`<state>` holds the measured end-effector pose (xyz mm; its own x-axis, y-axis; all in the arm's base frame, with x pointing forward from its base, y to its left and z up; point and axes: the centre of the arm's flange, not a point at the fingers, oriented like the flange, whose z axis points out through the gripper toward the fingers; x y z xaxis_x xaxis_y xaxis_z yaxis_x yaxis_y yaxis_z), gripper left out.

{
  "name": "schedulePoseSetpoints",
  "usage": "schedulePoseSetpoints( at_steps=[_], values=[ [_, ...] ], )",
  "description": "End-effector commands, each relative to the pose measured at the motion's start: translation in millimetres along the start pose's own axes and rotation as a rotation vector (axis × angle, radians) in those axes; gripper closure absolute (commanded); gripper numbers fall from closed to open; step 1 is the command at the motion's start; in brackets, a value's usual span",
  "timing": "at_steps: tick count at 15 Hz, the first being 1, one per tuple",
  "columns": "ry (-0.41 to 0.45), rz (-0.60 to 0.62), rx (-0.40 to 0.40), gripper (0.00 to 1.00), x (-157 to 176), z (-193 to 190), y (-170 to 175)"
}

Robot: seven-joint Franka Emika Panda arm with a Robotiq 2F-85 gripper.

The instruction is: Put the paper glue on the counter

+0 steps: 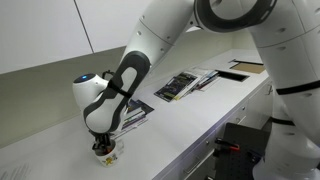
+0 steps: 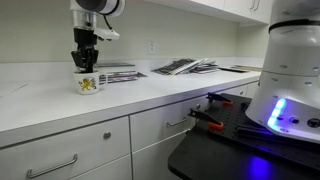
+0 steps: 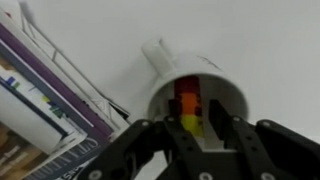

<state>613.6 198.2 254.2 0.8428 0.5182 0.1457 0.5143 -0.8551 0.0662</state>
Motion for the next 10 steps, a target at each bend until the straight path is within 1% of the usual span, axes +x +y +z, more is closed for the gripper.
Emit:
schedulePoseSetpoints(
  at_steps=[1, 2, 3, 4, 6, 9, 10],
  values=[
    [0.026, -0.033, -0.015, 0.28, 4.5, 5.1, 1.8],
    [0.025, -0.033, -0.013, 0.25, 4.8, 7.0, 1.6],
    [0.024, -0.033, -0.012, 0.26, 5.2, 8.8, 1.4],
    [0.021, -0.033, -0.011, 0.49, 5.8, 10.8, 1.3],
    [0.019, -0.033, -0.013, 0.53, 9.3, 14.0, 2.1],
    [0.019, -0.037, -0.019, 0.75, 13.1, 19.9, 2.2],
    [0.019, -0.040, -0.023, 0.84, 14.4, 21.3, 2.1]
  ],
)
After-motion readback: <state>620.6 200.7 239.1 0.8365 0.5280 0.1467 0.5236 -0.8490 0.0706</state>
